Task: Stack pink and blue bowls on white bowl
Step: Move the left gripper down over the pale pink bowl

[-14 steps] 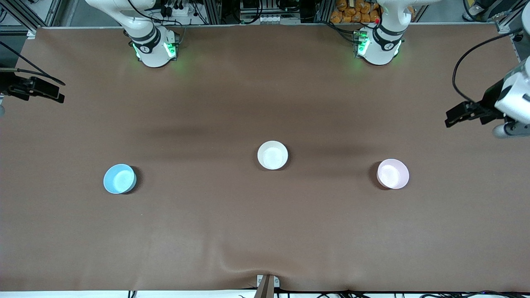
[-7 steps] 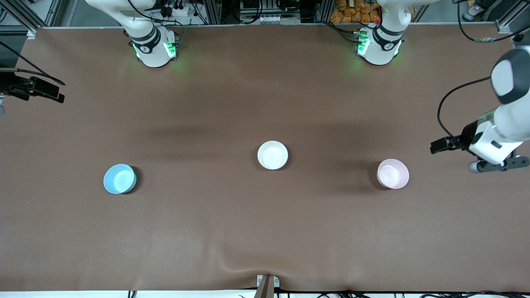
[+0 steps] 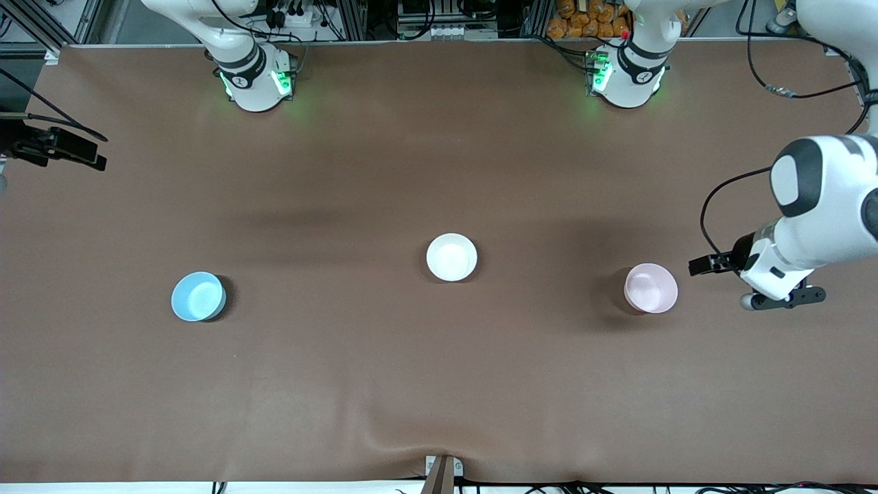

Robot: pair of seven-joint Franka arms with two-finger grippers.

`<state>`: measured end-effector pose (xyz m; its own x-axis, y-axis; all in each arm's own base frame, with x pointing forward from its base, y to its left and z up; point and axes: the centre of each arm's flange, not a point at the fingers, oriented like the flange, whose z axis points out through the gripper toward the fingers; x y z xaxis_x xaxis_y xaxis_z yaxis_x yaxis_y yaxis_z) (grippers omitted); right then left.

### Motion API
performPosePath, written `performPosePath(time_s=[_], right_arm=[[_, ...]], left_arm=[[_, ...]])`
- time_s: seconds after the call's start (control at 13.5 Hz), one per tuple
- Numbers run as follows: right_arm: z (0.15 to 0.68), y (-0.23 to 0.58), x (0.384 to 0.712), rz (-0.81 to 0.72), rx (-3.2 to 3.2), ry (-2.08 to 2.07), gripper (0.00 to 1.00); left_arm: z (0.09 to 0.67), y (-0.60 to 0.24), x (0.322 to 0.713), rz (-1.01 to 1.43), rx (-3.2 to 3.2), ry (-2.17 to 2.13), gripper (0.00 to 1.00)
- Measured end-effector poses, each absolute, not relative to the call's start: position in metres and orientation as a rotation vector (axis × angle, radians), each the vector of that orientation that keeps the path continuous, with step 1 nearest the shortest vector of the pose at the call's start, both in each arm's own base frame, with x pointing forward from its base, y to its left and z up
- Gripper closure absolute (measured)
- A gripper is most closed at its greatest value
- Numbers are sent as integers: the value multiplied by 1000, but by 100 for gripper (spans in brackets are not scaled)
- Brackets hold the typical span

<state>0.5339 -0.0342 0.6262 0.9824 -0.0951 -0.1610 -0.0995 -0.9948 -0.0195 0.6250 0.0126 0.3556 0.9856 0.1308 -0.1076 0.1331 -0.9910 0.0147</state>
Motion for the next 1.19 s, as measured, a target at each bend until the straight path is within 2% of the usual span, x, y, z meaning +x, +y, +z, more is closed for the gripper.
performPosePath(time_s=[1.19], right_arm=[[626, -34, 533, 259, -3100, 150, 0]], left_arm=[[264, 17, 640, -169, 3090, 222, 0]])
